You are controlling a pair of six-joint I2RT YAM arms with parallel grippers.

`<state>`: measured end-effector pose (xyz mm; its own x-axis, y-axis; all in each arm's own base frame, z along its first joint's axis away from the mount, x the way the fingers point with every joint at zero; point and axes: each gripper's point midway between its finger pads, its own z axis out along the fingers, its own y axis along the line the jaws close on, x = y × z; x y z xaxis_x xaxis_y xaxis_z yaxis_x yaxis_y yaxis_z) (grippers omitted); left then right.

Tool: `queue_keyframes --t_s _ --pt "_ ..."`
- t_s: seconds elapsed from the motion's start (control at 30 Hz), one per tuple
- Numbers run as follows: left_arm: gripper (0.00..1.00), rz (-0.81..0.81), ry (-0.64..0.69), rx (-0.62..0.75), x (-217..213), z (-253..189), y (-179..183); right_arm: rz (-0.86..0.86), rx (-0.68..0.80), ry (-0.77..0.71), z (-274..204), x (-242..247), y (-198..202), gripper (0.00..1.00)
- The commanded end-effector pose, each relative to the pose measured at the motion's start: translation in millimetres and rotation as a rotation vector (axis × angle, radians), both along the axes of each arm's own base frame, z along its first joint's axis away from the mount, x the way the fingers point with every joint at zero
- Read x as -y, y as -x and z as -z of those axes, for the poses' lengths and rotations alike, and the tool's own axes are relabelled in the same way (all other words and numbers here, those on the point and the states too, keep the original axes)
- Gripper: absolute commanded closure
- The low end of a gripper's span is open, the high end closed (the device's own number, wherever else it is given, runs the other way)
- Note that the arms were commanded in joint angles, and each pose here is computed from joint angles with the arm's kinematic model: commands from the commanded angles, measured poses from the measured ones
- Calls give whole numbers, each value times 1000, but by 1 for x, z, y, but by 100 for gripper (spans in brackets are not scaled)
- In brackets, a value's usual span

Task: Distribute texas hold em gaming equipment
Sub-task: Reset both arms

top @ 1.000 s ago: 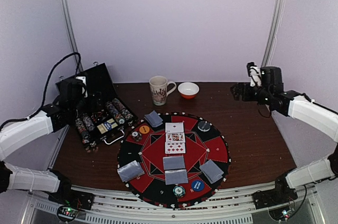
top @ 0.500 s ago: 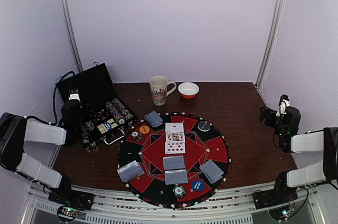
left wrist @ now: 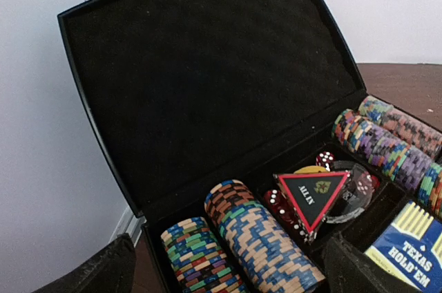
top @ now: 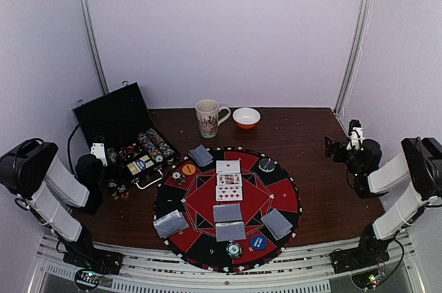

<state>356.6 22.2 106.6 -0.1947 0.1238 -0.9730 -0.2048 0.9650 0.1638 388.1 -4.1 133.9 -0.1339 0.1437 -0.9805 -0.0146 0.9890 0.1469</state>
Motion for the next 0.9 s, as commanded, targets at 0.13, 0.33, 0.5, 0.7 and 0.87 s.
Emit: queue_keyframes --t_s 0.13,0.33,0.5,0.7,0.87 --pt "2 72 5 176 9 -49 -22 -2 23 83 2 -9 10 0" --pt "2 72 4 177 9 -49 -23 73 61 74 -1 1 13 0" --pt "2 73 4 175 9 -49 -22 78 59 76 -1 1 13 0" --pt "2 73 4 175 9 -49 -22 85 46 79 1 3 12 0" --pt "2 73 4 176 9 -49 -22 85 43 79 2 3 12 0"
